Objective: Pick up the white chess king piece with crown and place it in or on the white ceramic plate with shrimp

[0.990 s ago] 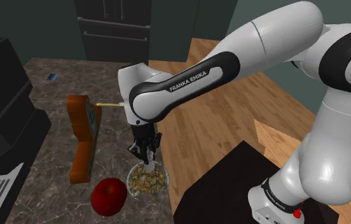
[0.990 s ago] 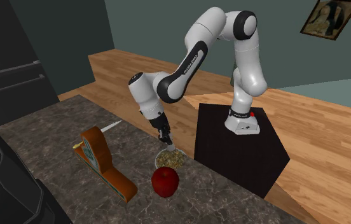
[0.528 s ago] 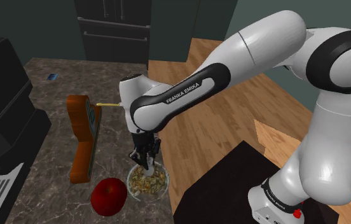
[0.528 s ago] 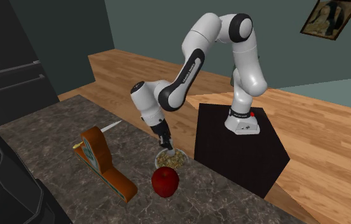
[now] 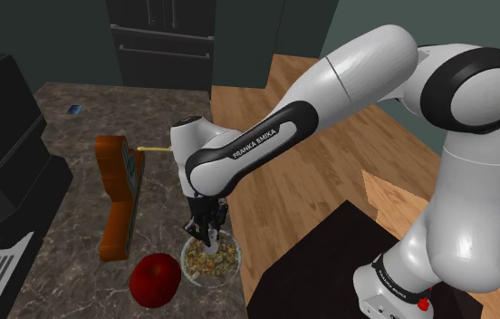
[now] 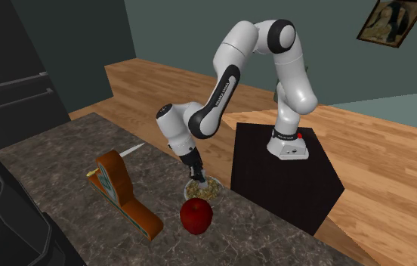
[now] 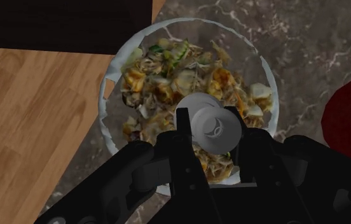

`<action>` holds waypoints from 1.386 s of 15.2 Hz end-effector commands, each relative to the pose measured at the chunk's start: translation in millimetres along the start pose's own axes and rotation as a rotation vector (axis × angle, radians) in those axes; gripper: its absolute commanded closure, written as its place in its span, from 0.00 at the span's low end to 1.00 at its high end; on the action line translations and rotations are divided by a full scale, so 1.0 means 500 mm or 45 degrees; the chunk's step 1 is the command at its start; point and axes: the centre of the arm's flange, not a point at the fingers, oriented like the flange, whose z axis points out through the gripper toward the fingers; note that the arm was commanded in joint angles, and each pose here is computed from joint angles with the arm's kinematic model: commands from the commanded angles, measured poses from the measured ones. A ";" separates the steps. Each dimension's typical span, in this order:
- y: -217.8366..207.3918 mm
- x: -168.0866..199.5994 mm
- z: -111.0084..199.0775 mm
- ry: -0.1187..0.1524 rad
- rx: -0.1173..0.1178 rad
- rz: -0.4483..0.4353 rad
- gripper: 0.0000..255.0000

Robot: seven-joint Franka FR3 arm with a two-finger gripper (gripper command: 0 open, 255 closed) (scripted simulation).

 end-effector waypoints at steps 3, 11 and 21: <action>0.000 0.001 0.001 0.000 0.000 0.000 1.00; 0.000 0.001 -0.052 0.000 0.000 0.000 0.00; 0.000 0.001 -0.099 0.000 0.000 0.000 0.00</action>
